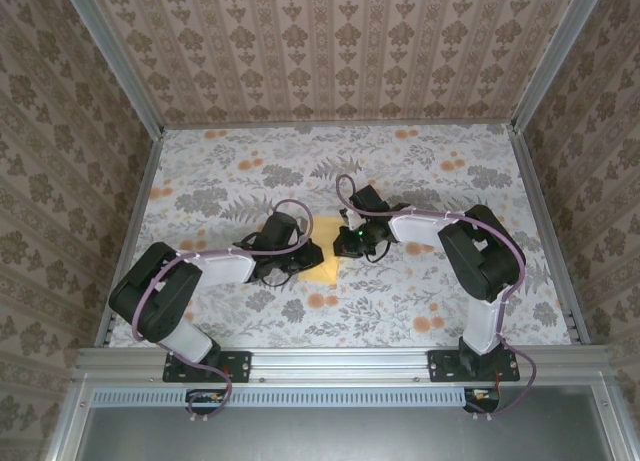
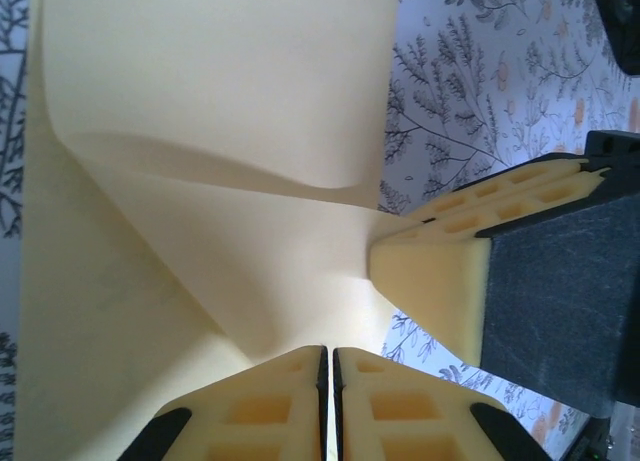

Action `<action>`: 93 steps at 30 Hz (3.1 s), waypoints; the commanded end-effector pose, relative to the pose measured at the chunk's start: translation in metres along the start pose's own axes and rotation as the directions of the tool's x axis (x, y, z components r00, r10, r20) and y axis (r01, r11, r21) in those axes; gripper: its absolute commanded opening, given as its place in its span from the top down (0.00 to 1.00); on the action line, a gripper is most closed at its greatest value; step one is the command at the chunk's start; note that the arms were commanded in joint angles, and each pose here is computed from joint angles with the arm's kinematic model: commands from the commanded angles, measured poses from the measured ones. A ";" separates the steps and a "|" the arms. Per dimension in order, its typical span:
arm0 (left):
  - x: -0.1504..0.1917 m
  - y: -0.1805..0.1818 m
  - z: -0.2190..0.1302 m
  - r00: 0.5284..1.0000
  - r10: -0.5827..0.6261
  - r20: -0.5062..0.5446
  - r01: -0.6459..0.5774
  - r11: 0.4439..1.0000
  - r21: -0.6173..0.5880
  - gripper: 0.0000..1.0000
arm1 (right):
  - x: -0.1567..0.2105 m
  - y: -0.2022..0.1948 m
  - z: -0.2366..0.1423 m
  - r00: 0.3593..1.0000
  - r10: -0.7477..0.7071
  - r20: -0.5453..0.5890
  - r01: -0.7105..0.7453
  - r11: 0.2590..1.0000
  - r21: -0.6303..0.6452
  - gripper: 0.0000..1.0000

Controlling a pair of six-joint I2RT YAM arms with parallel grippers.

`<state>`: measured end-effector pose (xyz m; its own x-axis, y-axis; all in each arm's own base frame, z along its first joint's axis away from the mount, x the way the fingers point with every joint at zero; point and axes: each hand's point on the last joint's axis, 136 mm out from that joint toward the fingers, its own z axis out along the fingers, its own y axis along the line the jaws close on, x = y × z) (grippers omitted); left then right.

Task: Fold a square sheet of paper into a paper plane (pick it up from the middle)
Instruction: Fold the triangle a second time at the center of the table.

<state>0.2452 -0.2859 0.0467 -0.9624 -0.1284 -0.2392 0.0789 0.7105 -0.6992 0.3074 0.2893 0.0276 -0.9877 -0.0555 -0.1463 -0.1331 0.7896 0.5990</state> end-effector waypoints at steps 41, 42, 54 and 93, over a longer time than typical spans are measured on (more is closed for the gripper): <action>0.017 0.042 0.023 0.995 -0.093 -0.045 0.084 0.981 -0.173 0.90 | 0.019 0.005 -0.029 0.997 0.029 0.072 -0.032 0.998 0.045 0.80; 0.017 0.043 0.023 0.995 -0.094 -0.045 0.084 0.981 -0.173 0.90 | 0.026 0.009 -0.025 0.998 0.030 0.057 -0.032 0.999 0.034 0.84; 0.017 0.044 0.024 0.994 -0.100 -0.043 0.091 0.980 -0.177 0.91 | 0.048 0.025 0.014 0.999 0.045 -0.019 -0.045 0.999 0.002 0.98; 0.022 0.065 0.023 0.986 -0.150 -0.078 0.128 0.963 -0.235 0.92 | 0.043 0.027 0.018 0.996 0.090 -0.026 -0.092 0.994 -0.060 1.00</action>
<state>0.2507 -0.2869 0.0181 -0.9741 -0.1641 -0.1559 -0.0179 0.7423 -0.6698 0.2602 0.3163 0.0299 -0.9956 -0.0039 -0.0935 -0.0657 0.7404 0.6690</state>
